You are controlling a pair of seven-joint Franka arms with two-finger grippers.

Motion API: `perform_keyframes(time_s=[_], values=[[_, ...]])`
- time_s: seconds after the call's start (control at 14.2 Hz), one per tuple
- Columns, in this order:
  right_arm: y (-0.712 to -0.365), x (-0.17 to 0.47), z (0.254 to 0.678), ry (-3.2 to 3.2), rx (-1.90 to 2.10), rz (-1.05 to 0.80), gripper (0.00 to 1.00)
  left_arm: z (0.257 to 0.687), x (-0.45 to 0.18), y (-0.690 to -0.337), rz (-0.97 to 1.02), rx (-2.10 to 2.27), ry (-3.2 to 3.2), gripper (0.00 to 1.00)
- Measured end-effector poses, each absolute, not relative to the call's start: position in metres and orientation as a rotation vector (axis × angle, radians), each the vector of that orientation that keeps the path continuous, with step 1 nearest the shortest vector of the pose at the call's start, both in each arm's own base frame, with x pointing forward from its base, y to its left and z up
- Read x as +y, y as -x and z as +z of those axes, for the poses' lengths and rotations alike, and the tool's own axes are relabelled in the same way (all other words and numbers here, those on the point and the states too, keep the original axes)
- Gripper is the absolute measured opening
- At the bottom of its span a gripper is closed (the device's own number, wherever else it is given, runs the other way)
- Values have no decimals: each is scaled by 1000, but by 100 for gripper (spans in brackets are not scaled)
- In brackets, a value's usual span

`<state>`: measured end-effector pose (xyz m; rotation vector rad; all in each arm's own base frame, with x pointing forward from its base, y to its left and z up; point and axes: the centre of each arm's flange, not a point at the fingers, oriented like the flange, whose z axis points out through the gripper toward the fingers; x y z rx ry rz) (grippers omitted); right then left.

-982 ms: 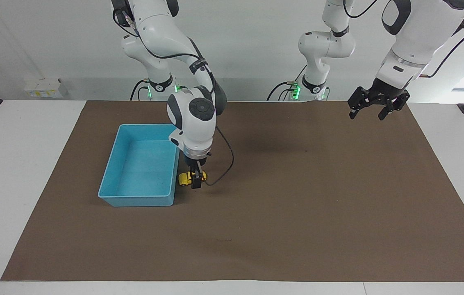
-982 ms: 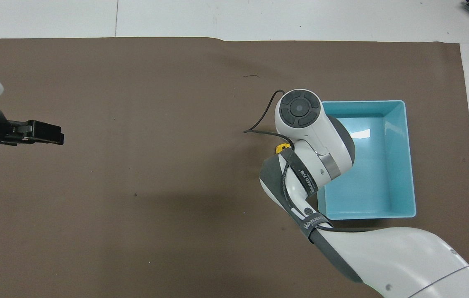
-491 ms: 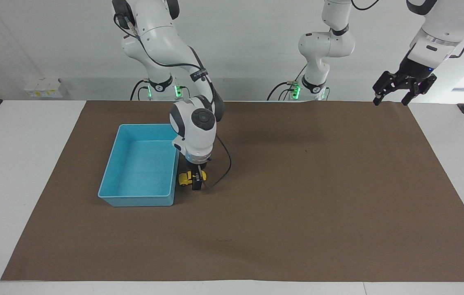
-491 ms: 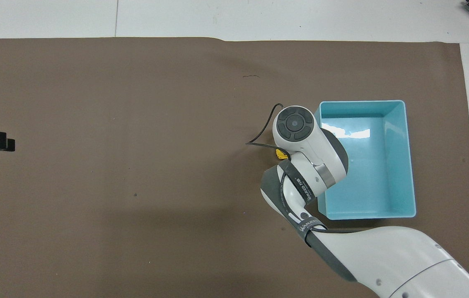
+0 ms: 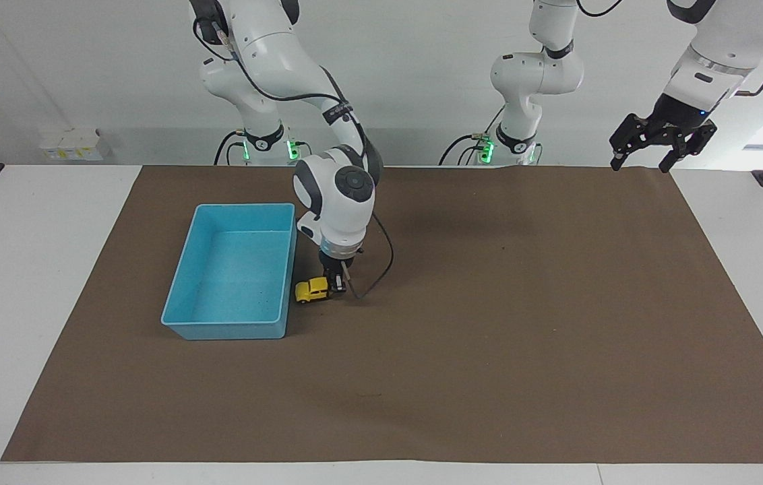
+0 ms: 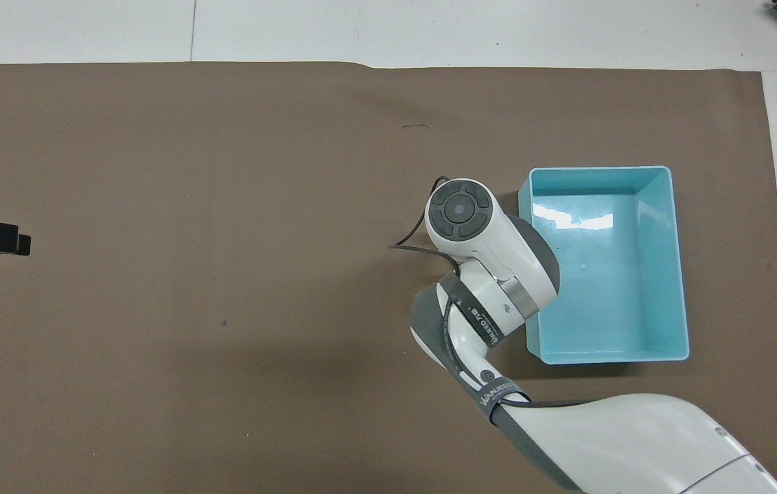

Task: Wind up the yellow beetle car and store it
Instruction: 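Lift the car with the right gripper and carry it over the bin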

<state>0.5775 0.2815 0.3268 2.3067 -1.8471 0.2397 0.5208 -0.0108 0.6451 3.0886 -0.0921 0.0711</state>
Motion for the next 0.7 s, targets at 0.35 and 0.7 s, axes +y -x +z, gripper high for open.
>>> perform_keyframes(time_s=[0.35,0.7], values=[[-578,301,368,-2293,-1827,252,48,635,-17,-529,40,-121,-3106,100],[-583,292,444,-2381,-1822,303,48,635,-18,-529,39,-144,-3106,100]])
